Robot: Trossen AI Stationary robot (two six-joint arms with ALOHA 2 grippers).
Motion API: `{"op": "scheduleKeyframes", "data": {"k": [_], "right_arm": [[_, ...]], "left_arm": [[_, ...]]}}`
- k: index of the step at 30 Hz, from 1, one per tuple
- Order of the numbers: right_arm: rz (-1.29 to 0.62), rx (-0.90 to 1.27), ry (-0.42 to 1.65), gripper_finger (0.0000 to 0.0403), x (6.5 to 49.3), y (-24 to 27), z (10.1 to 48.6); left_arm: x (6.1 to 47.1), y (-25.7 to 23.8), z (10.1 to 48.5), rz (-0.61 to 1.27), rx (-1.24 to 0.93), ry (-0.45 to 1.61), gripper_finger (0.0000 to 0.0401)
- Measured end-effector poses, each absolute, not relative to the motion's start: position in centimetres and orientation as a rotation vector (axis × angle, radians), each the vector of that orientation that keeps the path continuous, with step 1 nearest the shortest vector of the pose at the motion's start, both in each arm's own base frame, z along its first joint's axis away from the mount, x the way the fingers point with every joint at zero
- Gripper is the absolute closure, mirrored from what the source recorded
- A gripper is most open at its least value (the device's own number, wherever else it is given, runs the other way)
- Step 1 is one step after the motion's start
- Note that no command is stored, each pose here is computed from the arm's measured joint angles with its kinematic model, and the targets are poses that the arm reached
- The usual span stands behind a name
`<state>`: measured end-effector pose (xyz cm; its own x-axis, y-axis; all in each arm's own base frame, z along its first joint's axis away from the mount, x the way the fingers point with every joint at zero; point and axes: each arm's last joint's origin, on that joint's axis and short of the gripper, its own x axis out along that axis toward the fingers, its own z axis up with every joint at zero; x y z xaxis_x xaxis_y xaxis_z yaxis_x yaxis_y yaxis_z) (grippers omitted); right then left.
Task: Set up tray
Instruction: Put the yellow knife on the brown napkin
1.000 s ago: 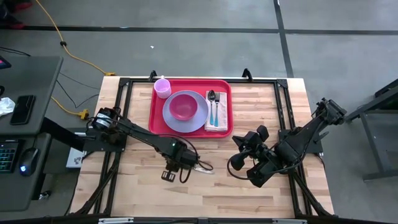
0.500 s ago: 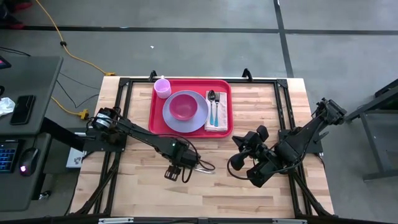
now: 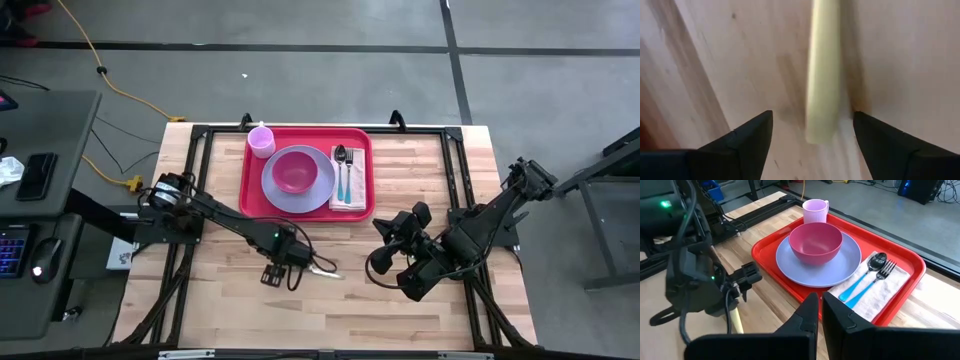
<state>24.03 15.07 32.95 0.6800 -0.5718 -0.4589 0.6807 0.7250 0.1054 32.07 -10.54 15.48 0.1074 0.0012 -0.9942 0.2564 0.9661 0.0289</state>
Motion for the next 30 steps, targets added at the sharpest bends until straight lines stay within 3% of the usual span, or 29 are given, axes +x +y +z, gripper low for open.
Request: {"op": "scheduleKeyframes", "data": {"k": [12, 30], "right_arm": [[-0.714, 0.286, 0.403, 0.0402, 24.12, 15.09, 33.00], [-0.712, 0.293, 0.384, 0.0402, 24.25, 15.18, 33.12]], "left_arm": [[31.81, -10.45, 14.64, -0.188, 0.208, 1.424, 0.0125], [32.10, -10.55, 14.55, -0.133, 0.160, 1.396, 0.0234]]}}
